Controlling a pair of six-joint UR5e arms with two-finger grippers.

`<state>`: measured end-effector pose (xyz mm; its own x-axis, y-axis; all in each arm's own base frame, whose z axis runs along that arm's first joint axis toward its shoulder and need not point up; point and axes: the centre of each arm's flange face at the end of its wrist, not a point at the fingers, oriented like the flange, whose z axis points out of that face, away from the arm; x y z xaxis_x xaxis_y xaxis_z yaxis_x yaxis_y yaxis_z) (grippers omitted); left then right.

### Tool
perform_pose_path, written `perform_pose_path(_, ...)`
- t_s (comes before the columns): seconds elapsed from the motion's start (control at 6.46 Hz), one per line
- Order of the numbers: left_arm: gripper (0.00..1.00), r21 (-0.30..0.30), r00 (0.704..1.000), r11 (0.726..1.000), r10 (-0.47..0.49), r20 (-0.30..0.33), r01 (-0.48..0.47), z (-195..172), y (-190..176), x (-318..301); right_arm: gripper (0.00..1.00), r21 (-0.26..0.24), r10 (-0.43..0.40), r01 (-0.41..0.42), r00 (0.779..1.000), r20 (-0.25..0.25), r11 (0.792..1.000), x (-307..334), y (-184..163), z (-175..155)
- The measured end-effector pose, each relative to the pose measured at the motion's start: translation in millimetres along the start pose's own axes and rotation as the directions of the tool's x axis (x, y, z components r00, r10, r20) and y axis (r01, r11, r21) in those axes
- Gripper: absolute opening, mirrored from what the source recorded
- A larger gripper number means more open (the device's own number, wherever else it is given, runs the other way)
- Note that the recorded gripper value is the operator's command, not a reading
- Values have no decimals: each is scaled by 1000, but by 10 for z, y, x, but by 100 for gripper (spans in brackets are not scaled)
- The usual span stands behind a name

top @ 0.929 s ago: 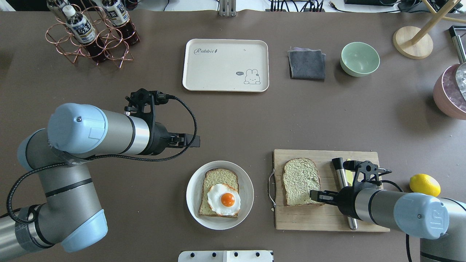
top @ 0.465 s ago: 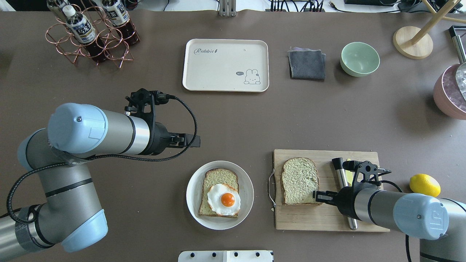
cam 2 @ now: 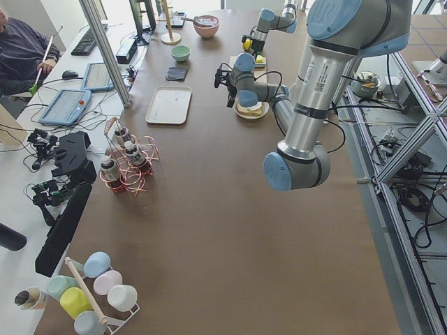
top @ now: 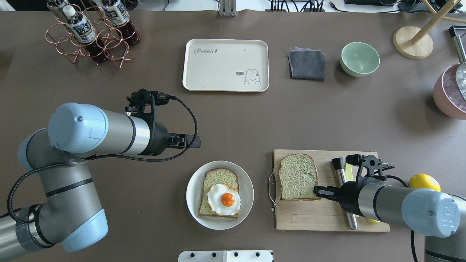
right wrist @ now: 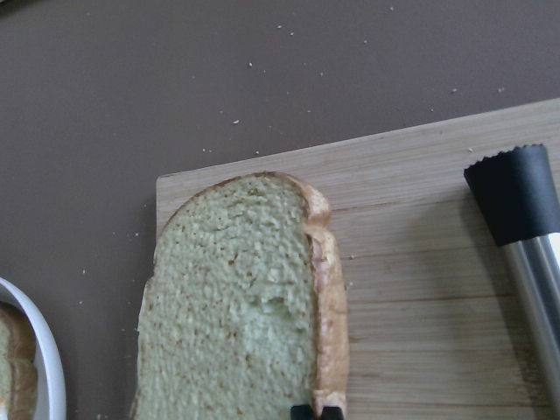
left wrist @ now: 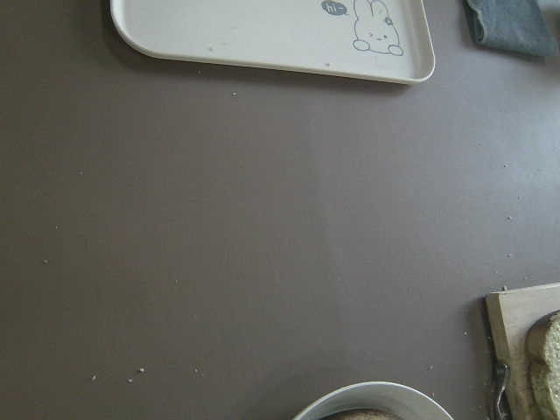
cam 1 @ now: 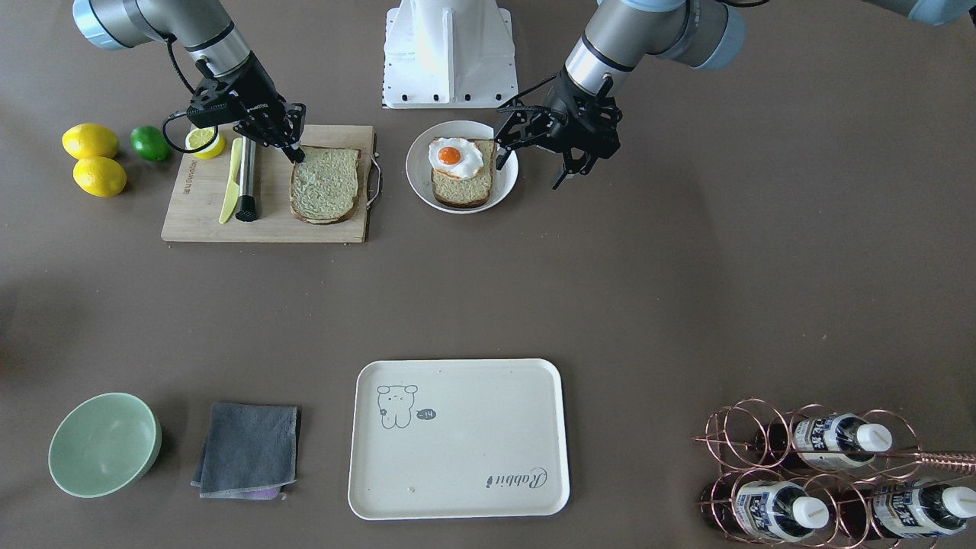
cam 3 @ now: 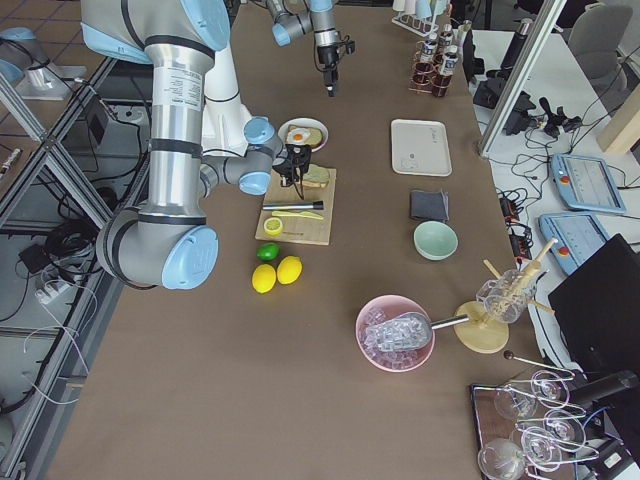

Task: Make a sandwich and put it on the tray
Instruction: 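Slide the right gripper under the bread slice and grasp it, then carry the bread slice with the right gripper onto the egg on the plate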

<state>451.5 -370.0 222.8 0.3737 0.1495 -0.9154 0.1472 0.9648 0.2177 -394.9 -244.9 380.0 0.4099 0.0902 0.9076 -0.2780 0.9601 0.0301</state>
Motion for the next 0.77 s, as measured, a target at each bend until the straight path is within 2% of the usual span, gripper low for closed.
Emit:
perform_pose_path(0.31,98,0,1000,1000,0,-5,0,-30,-2,5,0,-1,11,-11,999,47,1000,-404,-99,-228)
perform_pose_path(0.46,98,2,1000,1000,0,-6,0,-55,-7,-11,0,-3,12,-11,999,50,1000,-738,-104,-218)
perform_pose_path(0.77,98,-5,1000,1000,-4,4,4,-78,-27,-110,0,-17,2,-1,1000,24,1000,-1437,11,-113)
